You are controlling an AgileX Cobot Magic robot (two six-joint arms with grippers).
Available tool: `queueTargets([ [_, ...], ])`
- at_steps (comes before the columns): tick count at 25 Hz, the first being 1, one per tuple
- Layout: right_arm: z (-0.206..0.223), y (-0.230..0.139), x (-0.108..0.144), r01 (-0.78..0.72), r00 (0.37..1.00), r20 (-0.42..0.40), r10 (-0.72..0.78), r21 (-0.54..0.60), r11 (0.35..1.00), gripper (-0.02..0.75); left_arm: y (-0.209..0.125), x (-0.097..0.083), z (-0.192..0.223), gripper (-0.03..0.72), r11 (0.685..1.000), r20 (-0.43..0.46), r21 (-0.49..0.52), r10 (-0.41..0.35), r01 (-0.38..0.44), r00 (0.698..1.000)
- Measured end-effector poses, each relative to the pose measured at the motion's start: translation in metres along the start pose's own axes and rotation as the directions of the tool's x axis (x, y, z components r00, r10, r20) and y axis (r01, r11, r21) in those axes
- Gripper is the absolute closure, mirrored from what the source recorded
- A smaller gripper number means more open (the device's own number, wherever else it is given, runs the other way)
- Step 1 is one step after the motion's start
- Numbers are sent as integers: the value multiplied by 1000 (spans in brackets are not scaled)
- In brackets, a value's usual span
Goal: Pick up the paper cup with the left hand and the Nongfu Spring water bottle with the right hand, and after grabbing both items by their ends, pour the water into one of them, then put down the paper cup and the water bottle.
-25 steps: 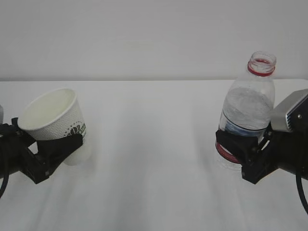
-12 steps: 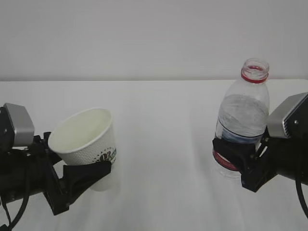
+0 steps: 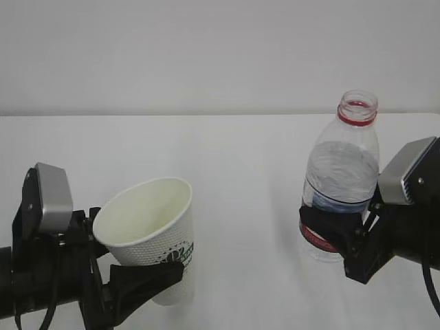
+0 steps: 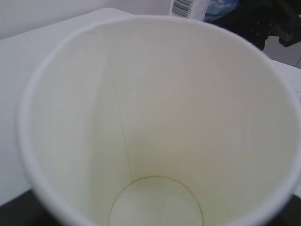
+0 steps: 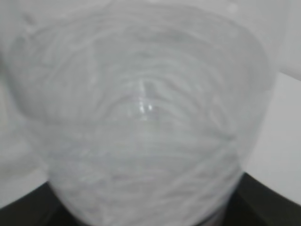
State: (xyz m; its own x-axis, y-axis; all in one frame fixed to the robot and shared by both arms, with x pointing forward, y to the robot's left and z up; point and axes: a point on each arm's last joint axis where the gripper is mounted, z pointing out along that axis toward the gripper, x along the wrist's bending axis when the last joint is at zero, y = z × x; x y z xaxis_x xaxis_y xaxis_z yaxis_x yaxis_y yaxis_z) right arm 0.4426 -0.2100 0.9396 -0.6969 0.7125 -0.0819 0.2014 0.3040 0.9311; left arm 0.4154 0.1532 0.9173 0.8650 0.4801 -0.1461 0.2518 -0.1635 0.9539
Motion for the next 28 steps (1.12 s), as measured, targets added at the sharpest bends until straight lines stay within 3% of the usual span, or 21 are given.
queueTargets([
  [9, 0, 0, 2, -4, 1000, -23, 4, 5, 1000, 253, 16, 8, 15, 115, 1000, 25, 0, 4, -4, 1000],
  [14, 3, 6, 0, 12, 999, -35, -12, -12, 1000, 253, 28, 13, 28, 115, 996, 59, 35, 78, -80, 995],
  [19, 7, 13, -4, 25, 999, -32, -26, -30, 999, 253, 37, 4, 38, 115, 989, 124, 26, 140, -144, 982],
  [28, 16, 32, -13, 105, 993, -46, -107, -42, 994, 253, 36, -19, 46, 115, 984, 212, 25, 170, -179, 962],
])
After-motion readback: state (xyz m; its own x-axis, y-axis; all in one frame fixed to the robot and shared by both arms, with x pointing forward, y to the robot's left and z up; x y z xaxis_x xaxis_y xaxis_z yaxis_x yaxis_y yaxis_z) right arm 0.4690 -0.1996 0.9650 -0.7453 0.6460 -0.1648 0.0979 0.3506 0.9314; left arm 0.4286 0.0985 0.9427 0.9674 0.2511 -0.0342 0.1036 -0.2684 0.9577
